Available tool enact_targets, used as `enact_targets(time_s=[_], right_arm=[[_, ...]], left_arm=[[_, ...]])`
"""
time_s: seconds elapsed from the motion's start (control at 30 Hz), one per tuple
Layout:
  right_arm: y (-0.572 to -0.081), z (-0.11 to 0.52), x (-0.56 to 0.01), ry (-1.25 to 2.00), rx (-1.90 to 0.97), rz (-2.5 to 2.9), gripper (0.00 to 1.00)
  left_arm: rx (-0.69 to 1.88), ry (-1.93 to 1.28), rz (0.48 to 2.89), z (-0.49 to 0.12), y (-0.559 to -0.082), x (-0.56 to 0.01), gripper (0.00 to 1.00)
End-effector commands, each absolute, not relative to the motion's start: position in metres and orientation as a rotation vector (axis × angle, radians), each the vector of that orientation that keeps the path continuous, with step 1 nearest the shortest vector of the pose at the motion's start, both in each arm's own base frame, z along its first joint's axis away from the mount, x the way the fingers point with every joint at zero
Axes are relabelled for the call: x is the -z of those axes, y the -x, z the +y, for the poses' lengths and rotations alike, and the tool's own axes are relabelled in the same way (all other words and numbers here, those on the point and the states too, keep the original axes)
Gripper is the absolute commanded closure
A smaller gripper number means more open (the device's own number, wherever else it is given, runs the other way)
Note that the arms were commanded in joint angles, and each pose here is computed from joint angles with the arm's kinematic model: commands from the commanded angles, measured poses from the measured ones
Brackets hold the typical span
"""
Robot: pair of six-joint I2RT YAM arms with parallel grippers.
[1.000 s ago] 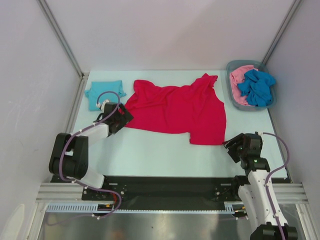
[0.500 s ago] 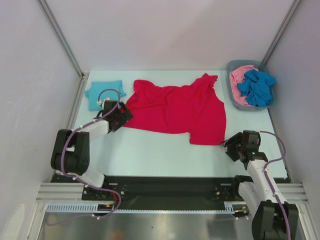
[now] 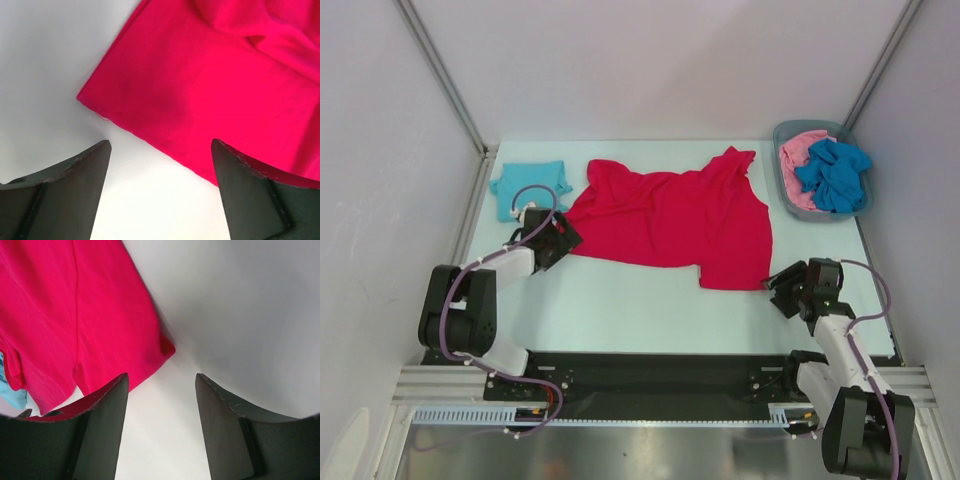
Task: Fold and stack the t-shirts
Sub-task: Flatten the tshirt out
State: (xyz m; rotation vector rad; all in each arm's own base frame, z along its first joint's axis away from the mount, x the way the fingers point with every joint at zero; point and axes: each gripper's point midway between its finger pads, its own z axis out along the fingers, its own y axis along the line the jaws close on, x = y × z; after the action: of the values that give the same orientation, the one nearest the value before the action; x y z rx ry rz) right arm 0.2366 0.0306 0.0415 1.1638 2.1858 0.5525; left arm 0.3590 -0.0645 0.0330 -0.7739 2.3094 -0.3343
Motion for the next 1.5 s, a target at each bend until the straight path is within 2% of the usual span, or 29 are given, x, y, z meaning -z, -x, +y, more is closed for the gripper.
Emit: enact_targets(time_s=[0.0,0.03,0.1,0.43,0.57,0.67,0.7,0.73,0.9,1.13,1.47], right_arm=[[-0.241,0.028,-0.045,-1.138,-0.581,2.160,0.39],[-0.240,0.028,-0.044,-1.141,-0.581,2.161,0.39],[-0.239,0.027,-0.044,-1.146,-0.588,2.158,0.39],[-0.242,0.027,-0.055,-1.134,-0.621,2.129,0.39],[-0.242,0.028,-0.058,-1.134,-0.632,2.123,0.40],[-0.242,0.030,-0.059,-1.134,-0.648,2.120,0.40],[-0.242,0.031,-0.058,-1.135,-0.650,2.122,0.40],[-0.242,0.031,-0.059,-1.134,-0.654,2.121,0.40],[-0.244,0.031,-0.061,-1.126,-0.656,2.119,0.40],[-0.242,0.031,-0.061,-1.122,-0.657,2.123,0.40],[-0.243,0.035,-0.061,-1.113,-0.698,2.113,0.43]], left_arm=[[0.301,0.821,2.346,-0.056,-0.349,-0.016,0.13],[0.305,0.826,2.347,-0.057,-0.350,-0.015,0.17],[0.315,0.831,2.355,-0.059,-0.350,-0.009,0.19],[0.323,0.820,2.343,-0.063,-0.368,-0.013,0.18],[0.397,0.819,2.323,-0.072,-0.375,-0.019,0.21],[0.457,0.821,2.325,-0.082,-0.374,-0.020,0.28],[0.478,0.826,2.323,-0.084,-0.373,-0.020,0.34],[0.500,0.847,2.319,-0.086,-0.369,-0.017,0.36],[0.626,0.913,2.248,-0.095,-0.355,-0.026,0.32],[0.609,0.951,2.254,-0.086,-0.340,-0.022,0.31],[0.581,0.946,2.280,-0.084,-0.335,-0.012,0.36]])
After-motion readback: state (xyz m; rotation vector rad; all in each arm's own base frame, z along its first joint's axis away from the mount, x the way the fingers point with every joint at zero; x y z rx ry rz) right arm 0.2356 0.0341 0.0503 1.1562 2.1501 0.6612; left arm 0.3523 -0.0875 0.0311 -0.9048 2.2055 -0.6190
